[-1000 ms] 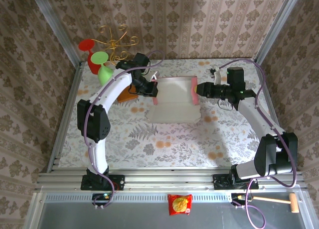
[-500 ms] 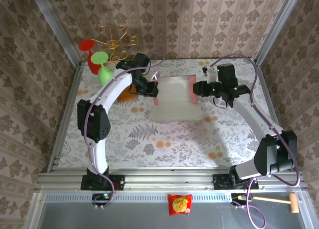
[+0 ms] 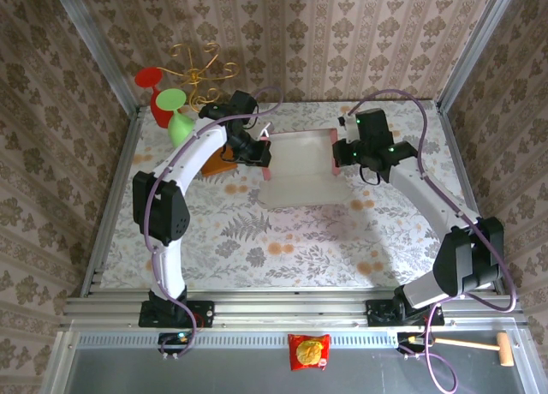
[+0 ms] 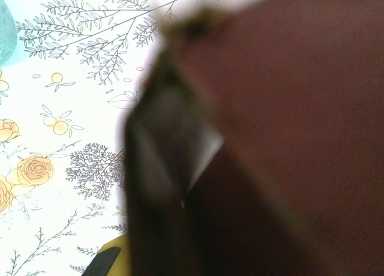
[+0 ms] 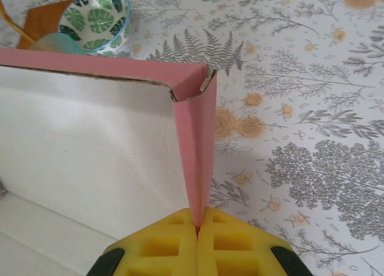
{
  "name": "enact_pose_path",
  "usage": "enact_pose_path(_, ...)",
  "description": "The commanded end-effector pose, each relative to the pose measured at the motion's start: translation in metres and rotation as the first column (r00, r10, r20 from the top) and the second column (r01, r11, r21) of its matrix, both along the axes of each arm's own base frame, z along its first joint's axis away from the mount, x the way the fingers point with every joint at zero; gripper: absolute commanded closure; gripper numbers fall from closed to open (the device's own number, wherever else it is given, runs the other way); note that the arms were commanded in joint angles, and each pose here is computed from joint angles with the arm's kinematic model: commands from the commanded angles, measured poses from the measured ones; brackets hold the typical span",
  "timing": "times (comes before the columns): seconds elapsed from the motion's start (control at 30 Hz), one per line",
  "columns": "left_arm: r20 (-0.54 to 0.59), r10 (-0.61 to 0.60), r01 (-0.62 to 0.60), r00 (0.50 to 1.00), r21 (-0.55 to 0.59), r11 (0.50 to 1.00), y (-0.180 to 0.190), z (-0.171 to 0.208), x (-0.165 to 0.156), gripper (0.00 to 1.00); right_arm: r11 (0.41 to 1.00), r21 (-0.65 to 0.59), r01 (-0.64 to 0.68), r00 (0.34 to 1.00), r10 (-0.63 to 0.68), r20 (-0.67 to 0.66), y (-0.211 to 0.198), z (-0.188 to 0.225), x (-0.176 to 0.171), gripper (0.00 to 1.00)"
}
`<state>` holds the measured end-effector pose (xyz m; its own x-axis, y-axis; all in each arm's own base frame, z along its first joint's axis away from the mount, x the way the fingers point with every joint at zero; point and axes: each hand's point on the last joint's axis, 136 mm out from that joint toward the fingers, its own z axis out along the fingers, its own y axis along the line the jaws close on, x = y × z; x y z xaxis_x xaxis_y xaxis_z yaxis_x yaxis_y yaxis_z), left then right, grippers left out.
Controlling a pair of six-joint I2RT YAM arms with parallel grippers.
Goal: Fold the paper box
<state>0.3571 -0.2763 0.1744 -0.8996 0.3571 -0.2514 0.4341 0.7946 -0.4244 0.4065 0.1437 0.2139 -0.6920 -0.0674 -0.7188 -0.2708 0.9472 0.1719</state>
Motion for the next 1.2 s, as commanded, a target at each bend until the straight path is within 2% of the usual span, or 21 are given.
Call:
enact_pose_path(0.0, 0.023, -0.045, 0.047, 0.999, -0.063, 0.997, -0.014, 0.014, 0.0, 1.0, 0.996, -0.079, 0.029, 1.0, -0.028, 0.013, 0.001, 0.004, -0.002, 1.0)
enact_pose_path(0.07, 0.023, -0.045, 0.046, 0.999, -0.064, 0.997, -0.014, 0.015, 0.0, 1.0, 0.994, -0.106, 0.035, 0.999, -0.034, 0.013, 0.002, 0.003, -0.002, 1.0)
enact_pose_path(0.3, 0.025, -0.046, 0.047, 0.999, -0.065, 0.997, -0.015, 0.016, -0.001, 1.0, 0.992, -0.115, 0.051, 0.998, -0.053, -0.02, 0.005, -0.005, -0.001, 0.84)
enact_pose_path(0.6, 0.027, -0.041, 0.043, 0.999, -0.066, 0.997, -0.015, 0.018, -0.001, 1.0, 0.99, -0.123, 0.064, 0.996, -0.07, -0.048, 0.005, -0.013, 0.003, 0.82)
enact_pose_path(0.8, 0.024, -0.038, 0.04, 0.999, -0.07, 0.997, -0.016, 0.017, 0.0, 1.0, 0.99, -0.122, 0.07, 0.995, -0.077, -0.056, 0.005, -0.016, 0.003, 0.75)
enact_pose_path(0.9, 0.026, -0.038, 0.04, 0.999, -0.071, 0.997, -0.016, 0.018, 0.0, 1.0, 0.99, -0.121, 0.071, 0.995, -0.079, -0.06, 0.005, -0.018, 0.004, 0.77)
enact_pose_path(1.03, 0.026, -0.037, 0.039, 0.999, -0.071, 0.997, -0.016, 0.017, 0.001, 1.0, 0.989, -0.122, 0.08, 0.994, -0.088, -0.058, 0.004, -0.017, 0.005, 0.89)
enact_pose_path(1.17, 0.027, -0.029, 0.031, 0.999, -0.064, 0.997, -0.015, 0.016, 0.002, 1.0, 0.982, -0.144, 0.121, 0.991, -0.128, -0.043, -0.002, -0.015, 0.009, 0.95)
